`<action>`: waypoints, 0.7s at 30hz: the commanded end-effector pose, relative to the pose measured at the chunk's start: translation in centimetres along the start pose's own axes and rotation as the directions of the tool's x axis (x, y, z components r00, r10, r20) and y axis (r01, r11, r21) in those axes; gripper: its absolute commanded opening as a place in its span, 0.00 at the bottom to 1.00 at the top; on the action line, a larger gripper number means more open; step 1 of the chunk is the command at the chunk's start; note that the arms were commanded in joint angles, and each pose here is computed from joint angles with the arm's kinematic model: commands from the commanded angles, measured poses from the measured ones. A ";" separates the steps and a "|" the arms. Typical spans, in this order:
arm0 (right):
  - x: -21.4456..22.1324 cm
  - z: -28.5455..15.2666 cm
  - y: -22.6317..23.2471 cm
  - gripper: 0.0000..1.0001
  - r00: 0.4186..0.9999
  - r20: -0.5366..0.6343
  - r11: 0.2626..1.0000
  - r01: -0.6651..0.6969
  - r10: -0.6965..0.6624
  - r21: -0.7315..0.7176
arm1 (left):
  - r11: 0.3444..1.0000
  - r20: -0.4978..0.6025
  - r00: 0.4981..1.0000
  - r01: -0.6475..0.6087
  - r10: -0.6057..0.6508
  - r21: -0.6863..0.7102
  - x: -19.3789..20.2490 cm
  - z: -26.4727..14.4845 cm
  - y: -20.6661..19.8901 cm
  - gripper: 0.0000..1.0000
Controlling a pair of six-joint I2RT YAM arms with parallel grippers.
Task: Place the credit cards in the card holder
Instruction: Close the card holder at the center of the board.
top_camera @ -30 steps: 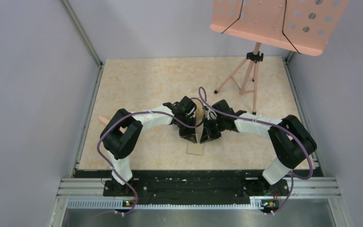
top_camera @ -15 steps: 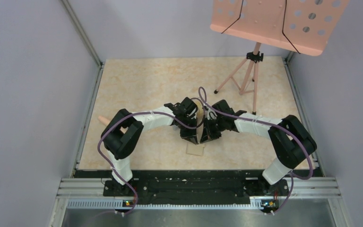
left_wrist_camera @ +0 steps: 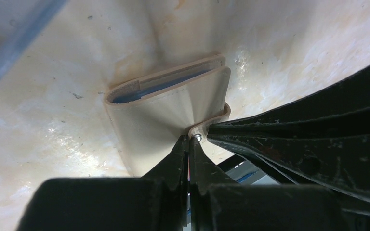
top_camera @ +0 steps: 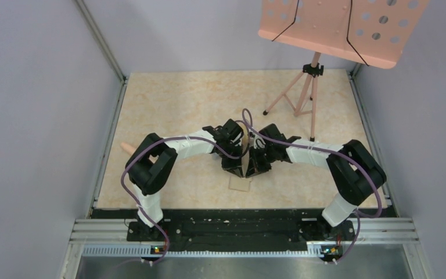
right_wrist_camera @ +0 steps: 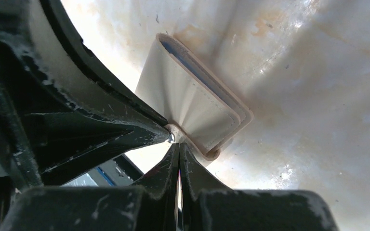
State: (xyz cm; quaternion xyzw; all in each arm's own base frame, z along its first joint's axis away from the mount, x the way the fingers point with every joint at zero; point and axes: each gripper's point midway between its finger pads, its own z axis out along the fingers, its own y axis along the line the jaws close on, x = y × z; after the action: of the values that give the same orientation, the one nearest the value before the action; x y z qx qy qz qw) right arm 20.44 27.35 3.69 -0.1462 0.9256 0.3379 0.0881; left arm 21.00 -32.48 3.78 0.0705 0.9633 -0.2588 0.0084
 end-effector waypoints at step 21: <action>4.2 2.7 -4.6 0.00 0.981 -0.192 0.966 0.049 0.001 0.253 | 0.961 -0.097 0.991 -0.113 0.091 -0.253 1.4 4.5 4.1 0.00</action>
State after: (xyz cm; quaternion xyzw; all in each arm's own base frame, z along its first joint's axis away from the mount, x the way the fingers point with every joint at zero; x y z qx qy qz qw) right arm 20.37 27.35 2.66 -0.1449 0.9374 0.3115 0.0580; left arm 21.02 -32.49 3.14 0.0667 0.9718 -0.2254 -0.0194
